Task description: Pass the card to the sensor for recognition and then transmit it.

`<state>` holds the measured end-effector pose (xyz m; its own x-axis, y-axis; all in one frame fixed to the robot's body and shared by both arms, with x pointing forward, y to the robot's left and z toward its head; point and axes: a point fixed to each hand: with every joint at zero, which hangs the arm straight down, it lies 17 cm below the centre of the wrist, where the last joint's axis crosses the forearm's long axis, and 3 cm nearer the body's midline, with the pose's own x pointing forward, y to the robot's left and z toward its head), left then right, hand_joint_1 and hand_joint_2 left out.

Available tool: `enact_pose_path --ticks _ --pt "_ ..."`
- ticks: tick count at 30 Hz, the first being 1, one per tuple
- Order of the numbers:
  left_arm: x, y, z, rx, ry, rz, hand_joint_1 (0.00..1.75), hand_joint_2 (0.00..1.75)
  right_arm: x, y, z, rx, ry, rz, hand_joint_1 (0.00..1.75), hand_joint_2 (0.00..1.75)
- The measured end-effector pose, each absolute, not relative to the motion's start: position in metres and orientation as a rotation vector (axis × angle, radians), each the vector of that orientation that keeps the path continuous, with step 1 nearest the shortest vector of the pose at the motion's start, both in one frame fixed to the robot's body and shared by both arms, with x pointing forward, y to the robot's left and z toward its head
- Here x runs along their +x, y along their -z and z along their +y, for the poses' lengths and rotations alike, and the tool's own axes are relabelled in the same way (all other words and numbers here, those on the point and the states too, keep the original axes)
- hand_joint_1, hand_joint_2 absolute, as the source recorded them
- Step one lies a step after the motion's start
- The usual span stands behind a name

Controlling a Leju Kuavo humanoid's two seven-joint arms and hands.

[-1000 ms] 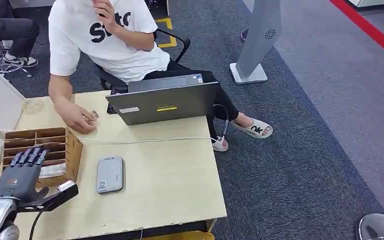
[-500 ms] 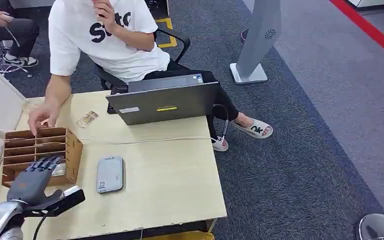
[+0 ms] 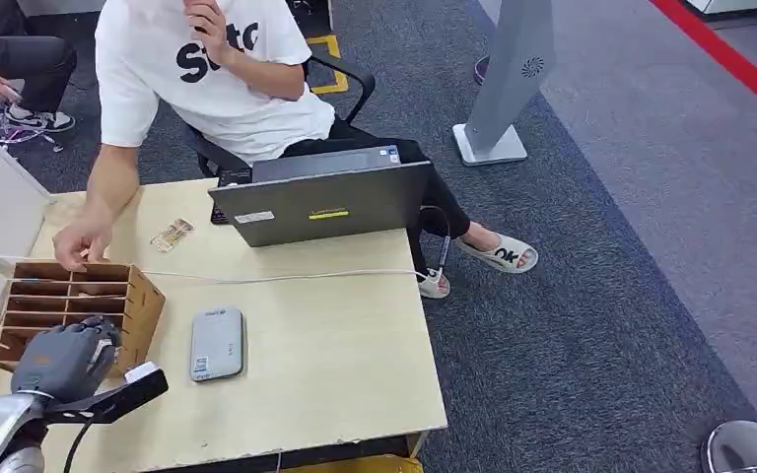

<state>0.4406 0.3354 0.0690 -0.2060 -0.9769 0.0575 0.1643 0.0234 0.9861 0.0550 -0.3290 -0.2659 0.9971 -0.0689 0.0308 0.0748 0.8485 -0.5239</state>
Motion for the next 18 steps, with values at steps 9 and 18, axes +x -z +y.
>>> enact_pose_path --ticks 9,18 --pt "0.4357 -0.0686 0.3333 0.948 1.402 -1.265 1.75 1.75 0.0561 0.2658 -0.3293 -0.554 0.069 -0.017 0.0 1.75" --pt "0.4325 -0.0695 0.3344 0.973 1.406 -1.26 1.75 1.75 0.057 0.2657 -0.3294 -0.555 0.064 -0.021 0.0 1.75"
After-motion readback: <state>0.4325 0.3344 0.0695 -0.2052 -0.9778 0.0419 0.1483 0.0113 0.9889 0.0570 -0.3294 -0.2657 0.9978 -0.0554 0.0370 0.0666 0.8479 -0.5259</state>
